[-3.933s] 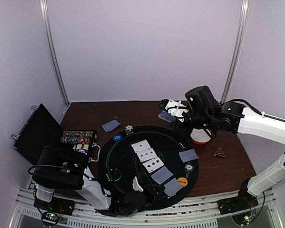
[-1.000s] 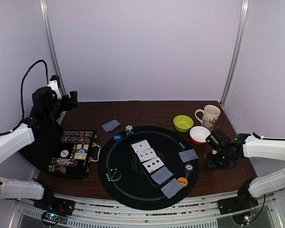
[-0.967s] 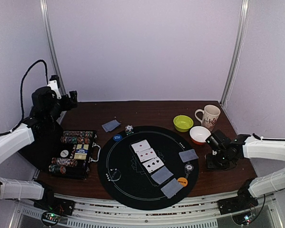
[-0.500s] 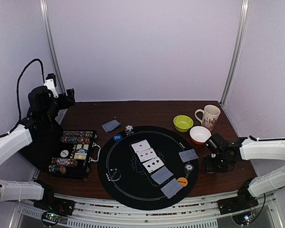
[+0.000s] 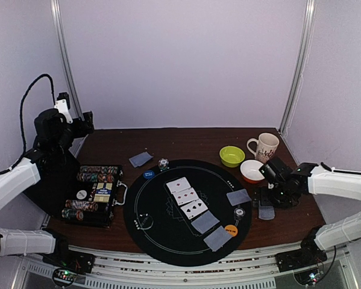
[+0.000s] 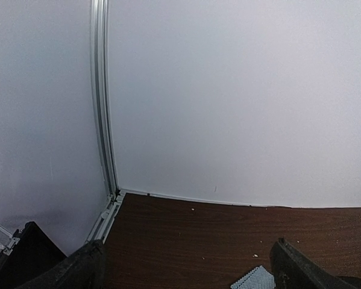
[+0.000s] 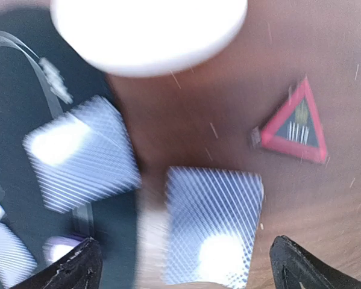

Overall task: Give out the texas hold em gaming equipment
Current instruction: Place the face-down deck piles at the center of the board, then reset both arms

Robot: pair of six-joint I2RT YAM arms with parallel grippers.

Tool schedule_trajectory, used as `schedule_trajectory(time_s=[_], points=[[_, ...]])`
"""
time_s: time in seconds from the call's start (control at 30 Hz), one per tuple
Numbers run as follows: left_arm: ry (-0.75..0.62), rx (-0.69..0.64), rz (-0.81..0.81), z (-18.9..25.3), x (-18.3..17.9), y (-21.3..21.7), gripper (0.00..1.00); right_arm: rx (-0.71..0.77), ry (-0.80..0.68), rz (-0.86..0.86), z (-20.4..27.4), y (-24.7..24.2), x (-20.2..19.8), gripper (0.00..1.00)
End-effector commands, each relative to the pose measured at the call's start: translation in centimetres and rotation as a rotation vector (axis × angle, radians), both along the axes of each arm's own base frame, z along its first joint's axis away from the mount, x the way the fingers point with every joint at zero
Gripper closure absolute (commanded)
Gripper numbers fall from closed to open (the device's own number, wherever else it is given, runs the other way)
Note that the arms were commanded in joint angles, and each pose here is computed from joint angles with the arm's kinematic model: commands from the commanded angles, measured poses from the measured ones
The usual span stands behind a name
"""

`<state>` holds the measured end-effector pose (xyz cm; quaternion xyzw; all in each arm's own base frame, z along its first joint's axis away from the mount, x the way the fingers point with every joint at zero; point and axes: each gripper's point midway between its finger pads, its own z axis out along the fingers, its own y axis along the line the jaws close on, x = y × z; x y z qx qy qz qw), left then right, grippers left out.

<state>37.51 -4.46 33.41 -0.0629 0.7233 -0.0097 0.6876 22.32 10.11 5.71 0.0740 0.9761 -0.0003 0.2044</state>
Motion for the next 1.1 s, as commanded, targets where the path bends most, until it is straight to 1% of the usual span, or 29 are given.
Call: schedule_trajectory(time_s=[0.0, 0.13, 0.23, 0.3, 0.43, 0.5, 0.6, 0.67, 0.83, 0.9, 0.97, 1.0, 1.07], points=[[-0.030, 0.025, 0.022, 0.9, 0.0, 0.8, 0.02, -0.029, -0.217, 0.039, 7.7, 0.5, 4.2, 0.00], [-0.010, 0.033, 0.050, -0.2, 0.8, 1.8, 0.02, -0.006, -0.516, 0.140, 16.6, 2.7, 9.4, 0.00], [0.001, 0.033, 0.085, -1.4, 1.5, 3.5, 0.02, 0.003, -0.741, 0.137, 22.5, 2.0, 12.3, 0.00], [0.008, 0.037, 0.106, -2.6, 1.9, 4.8, 0.02, 0.005, -0.864, 0.120, 24.7, 0.4, 13.8, 0.00], [0.017, 0.042, 0.188, -5.1, 2.3, 7.5, 0.02, 0.017, -1.072, 0.046, 26.8, -4.7, 16.1, 0.00], [-0.021, 0.062, 0.220, -6.3, 1.7, 8.3, 0.02, 0.000, -1.101, -0.003, 25.6, -7.4, 16.7, 0.00], [-0.098, 0.097, 0.250, -7.7, 0.2, 8.9, 0.02, -0.001, -1.113, -0.107, 22.3, -11.4, 16.8, 0.00], [-0.125, 0.115, 0.270, -9.0, -0.6, 9.2, 0.02, -0.022, -1.101, -0.124, 18.5, -12.5, 16.0, 0.00], [-0.164, 0.150, 0.261, -11.5, -1.9, 9.0, 0.02, -0.051, -1.112, -0.145, 13.0, -13.2, 13.9, 0.00], [-0.203, 0.134, 0.241, -11.4, -2.3, 8.7, 0.02, -0.055, -1.106, -0.139, 11.5, -13.1, 13.9, 0.00], [-0.241, 0.165, 0.191, -10.8, -2.2, 7.8, 0.02, -0.057, -1.075, -0.113, 9.9, -12.8, 14.3, 0.00], [-0.240, 0.187, 0.138, -10.7, -1.9, 6.9, 0.02, -0.055, -1.083, -0.100, 9.6, -12.6, 14.6, 0.00], [-0.153, 0.230, 0.063, -11.8, -1.0, 5.7, 0.02, -0.057, -1.049, -0.066, 9.1, -12.2, 15.2, 0.00]])
